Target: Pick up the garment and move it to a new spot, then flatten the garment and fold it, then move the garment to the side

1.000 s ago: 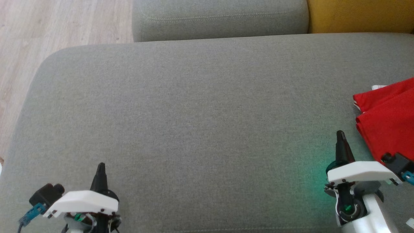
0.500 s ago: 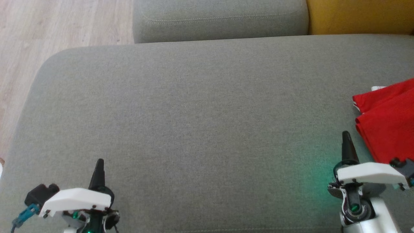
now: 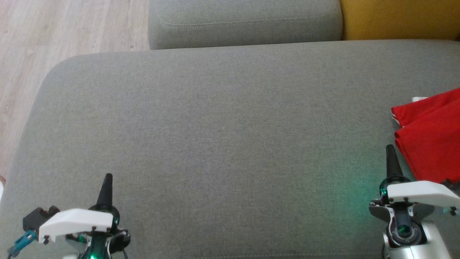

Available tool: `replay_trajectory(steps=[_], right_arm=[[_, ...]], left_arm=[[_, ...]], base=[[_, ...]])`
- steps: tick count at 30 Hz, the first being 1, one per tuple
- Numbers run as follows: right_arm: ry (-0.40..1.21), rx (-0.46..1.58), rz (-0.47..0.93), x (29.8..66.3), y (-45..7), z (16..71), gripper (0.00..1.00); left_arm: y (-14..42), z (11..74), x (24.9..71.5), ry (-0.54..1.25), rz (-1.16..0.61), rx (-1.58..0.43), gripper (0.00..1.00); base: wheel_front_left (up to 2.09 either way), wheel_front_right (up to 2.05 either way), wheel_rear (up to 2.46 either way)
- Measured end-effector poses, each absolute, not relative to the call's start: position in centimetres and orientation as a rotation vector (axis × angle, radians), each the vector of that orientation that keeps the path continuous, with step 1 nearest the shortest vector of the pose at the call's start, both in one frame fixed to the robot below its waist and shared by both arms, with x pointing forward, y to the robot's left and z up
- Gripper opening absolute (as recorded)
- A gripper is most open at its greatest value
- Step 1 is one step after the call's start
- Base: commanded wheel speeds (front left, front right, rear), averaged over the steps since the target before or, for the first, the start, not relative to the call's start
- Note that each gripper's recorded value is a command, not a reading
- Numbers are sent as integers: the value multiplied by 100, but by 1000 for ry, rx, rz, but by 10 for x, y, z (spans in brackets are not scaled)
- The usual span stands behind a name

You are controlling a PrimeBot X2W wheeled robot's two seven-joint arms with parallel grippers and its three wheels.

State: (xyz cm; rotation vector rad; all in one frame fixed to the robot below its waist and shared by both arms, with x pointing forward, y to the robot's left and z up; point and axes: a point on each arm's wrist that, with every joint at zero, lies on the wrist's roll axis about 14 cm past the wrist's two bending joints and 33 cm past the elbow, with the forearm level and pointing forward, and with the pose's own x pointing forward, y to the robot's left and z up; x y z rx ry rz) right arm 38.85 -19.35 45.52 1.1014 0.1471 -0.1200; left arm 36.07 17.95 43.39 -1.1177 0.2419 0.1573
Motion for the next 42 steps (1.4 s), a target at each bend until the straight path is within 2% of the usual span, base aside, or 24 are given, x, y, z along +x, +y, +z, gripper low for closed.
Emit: replay_trajectory(steps=[42], right_arm=[[40,1576,-85,379,-207,482,0]], left_arm=[[188,471,371,106,71,-1577,0]], base=[[0,0,0]])
